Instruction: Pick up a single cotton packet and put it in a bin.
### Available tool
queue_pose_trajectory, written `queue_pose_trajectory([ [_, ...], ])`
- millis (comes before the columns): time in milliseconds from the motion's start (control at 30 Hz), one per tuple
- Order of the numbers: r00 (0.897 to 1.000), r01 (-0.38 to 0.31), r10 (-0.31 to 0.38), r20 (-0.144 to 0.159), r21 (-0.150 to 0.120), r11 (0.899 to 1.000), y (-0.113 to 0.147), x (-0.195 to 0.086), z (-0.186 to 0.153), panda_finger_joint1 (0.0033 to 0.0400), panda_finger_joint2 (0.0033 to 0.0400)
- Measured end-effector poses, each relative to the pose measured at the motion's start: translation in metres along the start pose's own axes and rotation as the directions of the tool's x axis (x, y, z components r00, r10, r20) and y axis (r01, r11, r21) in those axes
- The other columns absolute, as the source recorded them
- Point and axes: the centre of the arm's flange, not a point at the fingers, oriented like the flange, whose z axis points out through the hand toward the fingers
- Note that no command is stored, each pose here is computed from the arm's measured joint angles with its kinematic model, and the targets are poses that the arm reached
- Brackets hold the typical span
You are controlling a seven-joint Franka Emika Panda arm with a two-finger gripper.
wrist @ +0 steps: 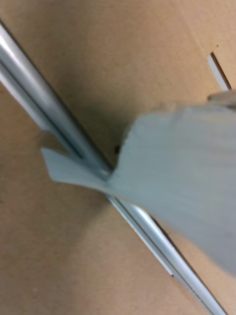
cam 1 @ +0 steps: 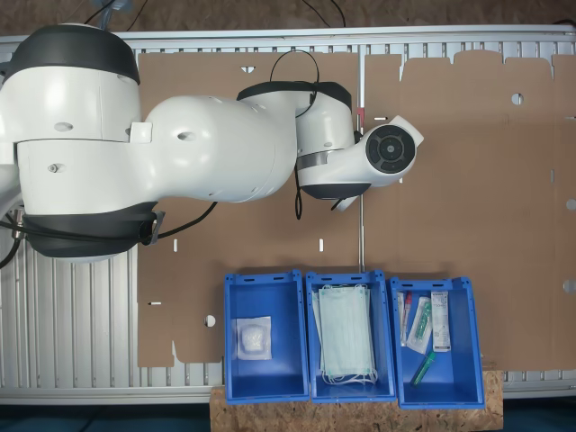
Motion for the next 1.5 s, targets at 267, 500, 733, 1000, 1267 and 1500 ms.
queue_pose_trajectory([
  [267,1.0,0.0,0.0,0.0,0.0,1.0,0.0,0.0,0.0,0.0049,0.0049],
  [500,1.0,0.0,0.0,0.0,0.0,1.0,0.0,0.0,0.0,0.0049,0.0049],
  [733,1.0,0.0,0.0,0.0,0.0,1.0,0.0,0.0,-0.001,0.0051,0.0051],
  [1000,1.0,-0.001,0.001,0.011,0.027,1.0,0.003,-0.002,-0.02,0.0051,0.0051],
  [1267,0.999,-0.009,0.008,0.037,0.046,0.999,0.012,-0.009,-0.091,0.0051,0.0051],
  [1500,0.998,-0.024,0.021,0.059,0.036,0.999,0.015,-0.017,-0.157,0.0052,0.0052],
])
